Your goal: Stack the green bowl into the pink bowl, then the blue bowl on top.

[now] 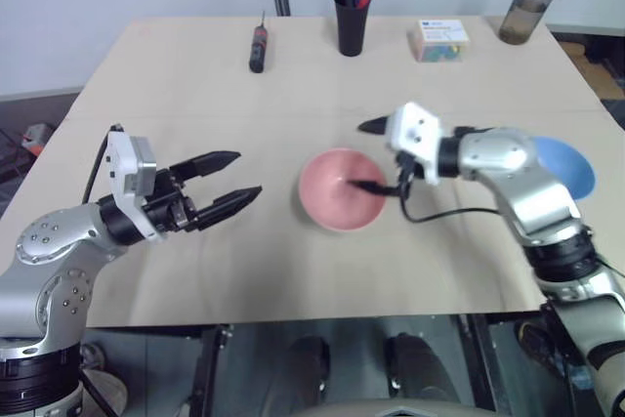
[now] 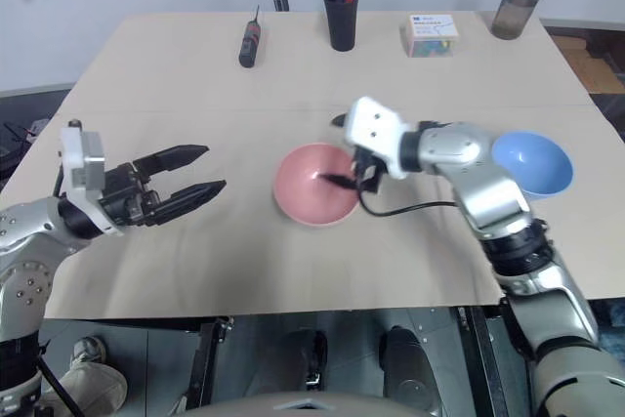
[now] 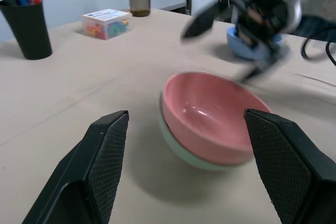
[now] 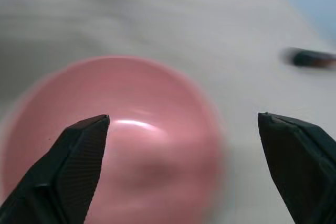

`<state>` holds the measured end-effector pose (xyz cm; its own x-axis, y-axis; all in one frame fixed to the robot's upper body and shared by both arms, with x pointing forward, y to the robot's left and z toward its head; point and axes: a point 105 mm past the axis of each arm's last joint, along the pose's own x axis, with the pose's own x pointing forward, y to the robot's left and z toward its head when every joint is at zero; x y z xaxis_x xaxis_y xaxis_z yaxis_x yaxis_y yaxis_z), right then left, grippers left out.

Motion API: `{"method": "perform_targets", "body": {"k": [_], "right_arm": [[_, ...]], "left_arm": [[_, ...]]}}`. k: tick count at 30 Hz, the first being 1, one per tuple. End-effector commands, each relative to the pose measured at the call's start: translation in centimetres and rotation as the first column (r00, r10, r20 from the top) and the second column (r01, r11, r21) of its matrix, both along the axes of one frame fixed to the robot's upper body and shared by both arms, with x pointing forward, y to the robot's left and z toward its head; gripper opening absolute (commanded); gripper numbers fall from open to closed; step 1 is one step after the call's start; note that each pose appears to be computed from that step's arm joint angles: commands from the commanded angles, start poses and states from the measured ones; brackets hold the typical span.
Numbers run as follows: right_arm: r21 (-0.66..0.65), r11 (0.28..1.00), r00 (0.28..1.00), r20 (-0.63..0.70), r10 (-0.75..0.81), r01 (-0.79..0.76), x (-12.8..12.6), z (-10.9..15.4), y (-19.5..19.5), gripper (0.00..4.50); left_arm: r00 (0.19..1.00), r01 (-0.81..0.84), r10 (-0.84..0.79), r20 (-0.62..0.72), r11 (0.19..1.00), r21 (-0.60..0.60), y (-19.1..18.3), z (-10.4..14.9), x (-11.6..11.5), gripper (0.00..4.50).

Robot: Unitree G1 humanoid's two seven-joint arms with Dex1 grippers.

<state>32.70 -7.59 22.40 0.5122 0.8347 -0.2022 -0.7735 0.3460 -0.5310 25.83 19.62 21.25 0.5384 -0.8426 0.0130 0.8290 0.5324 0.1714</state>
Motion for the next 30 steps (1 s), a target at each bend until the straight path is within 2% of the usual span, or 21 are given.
{"method": "perform_targets", "body": {"k": [1, 2, 4, 7, 12, 14, 15, 18, 25, 26, 29, 30], "right_arm": [[0.151, 0.971, 0.982, 0.019, -0.19, 0.186, -0.8, 2.2, -4.4, 4.48], [0.163, 0.945, 0.957, 0.014, -0.289, 0.283, -0.5, 2.0, -6.2, 4.48], [0.133, 0.858, 0.861, 0.043, -0.506, 0.497, 0.0, 1.0, -10.4, 4.48], [0.109, 0.712, 0.713, 0.042, -0.7, 0.693, 0.1, -0.8, -14.5, 4.48], [0.009, 0.543, 0.543, 0.04, -0.839, 0.839, -0.1, -4.8, -18.4, 4.48], [0.005, 0.49, 0.49, -0.025, -0.871, 0.871, 0.2, -6.3, -19.4, 4.48], [0.004, 0.475, 0.475, -0.054, -0.878, 0.88, 0.4, -6.9, -19.6, 4.24], [0.0, 0.48, 0.478, -0.092, -0.874, 0.877, 0.9, -7.8, -19.7, 3.41], [0.003, 0.513, 0.509, -0.119, -0.852, 0.859, 1.7, -8.0, -19.0, 0.27], [0.005, 0.518, 0.515, -0.117, -0.849, 0.856, 1.8, -7.8, -18.9, 0.06], [0.015, 0.559, 0.558, -0.093, -0.825, 0.829, 1.9, -6.7, -18.1, 0.06], [0.036, 0.603, 0.603, -0.085, -0.793, 0.797, 2.0, -6.0, -17.1, 0.06]], "left_arm": [[0.994, 0.097, -0.097, 0.044, 0.995, -0.004, -2.0, 1.3, 0.0, 3.71], [0.992, 0.117, -0.117, 0.049, 0.993, -0.009, -2.4, 1.5, 0.1, 3.71], [0.985, 0.164, -0.163, 0.055, 0.986, -0.023, -3.4, 1.8, 0.5, 3.71], [0.977, 0.207, -0.206, 0.05, 0.978, -0.024, -3.9, 1.8, 1.0, 3.71], [0.969, 0.245, -0.244, 0.041, 0.969, -0.023, -4.4, 1.7, 1.7, 3.71], [0.967, 0.254, -0.253, 0.042, 0.967, -0.022, -4.6, 1.8, 1.8, 3.71], [0.966, 0.255, -0.254, 0.043, 0.967, -0.019, -4.6, 1.9, 1.7, 3.71], [0.969, 0.244, -0.243, 0.047, 0.97, -0.013, -4.3, 2.1, 1.6, 3.71], [0.977, 0.21, -0.209, 0.051, 0.978, -0.013, -3.8, 2.0, 1.2, 3.71], [0.978, 0.205, -0.204, 0.052, 0.979, -0.015, -3.8, 2.0, 1.1, 3.71], [0.981, 0.188, -0.187, 0.052, 0.982, -0.02, -3.6, 2.0, 1.1, 3.71], [0.983, 0.178, -0.177, 0.053, 0.984, -0.022, -3.5, 1.9, 1.1, 3.71]]}}
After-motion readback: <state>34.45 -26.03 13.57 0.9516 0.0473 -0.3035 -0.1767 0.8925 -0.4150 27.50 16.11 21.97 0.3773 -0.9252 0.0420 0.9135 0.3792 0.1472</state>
